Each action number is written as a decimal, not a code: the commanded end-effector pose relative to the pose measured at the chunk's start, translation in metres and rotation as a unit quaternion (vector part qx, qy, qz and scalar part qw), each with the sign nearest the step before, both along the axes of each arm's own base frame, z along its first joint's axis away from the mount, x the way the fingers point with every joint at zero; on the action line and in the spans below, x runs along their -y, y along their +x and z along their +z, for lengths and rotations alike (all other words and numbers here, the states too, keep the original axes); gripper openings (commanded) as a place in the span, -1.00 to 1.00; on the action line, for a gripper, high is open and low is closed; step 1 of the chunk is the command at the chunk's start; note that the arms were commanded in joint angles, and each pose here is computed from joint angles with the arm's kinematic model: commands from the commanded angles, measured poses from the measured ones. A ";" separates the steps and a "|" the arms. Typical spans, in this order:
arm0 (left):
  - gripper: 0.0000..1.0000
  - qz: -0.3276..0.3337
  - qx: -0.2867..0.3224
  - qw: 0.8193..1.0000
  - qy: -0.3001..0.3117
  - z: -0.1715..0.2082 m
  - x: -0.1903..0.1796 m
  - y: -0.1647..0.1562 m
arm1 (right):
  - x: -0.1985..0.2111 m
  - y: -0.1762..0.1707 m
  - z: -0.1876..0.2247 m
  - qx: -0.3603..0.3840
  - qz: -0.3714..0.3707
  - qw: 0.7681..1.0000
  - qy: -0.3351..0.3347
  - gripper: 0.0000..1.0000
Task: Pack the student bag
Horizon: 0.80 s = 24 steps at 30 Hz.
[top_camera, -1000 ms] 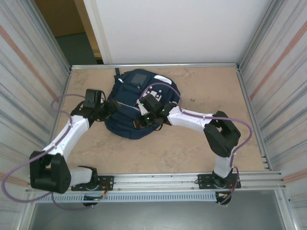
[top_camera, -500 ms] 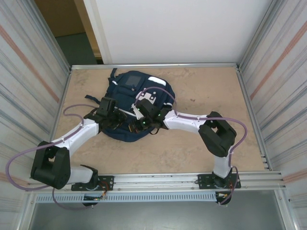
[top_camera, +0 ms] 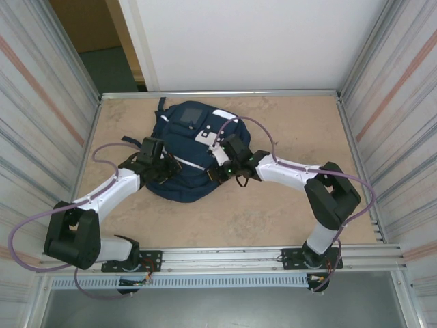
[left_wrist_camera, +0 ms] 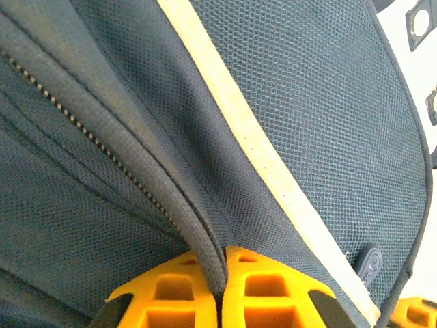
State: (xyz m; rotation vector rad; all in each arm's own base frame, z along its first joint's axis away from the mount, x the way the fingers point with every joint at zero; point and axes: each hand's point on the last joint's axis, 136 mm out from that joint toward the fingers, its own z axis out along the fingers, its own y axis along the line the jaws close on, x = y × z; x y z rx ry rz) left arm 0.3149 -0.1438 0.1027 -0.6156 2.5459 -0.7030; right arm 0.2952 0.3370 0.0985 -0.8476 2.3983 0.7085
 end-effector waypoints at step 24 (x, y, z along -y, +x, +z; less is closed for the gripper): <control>-0.98 -0.160 0.000 0.987 -0.030 0.013 0.109 -0.046 | 0.127 0.034 0.118 0.154 -0.147 0.975 0.056 0.98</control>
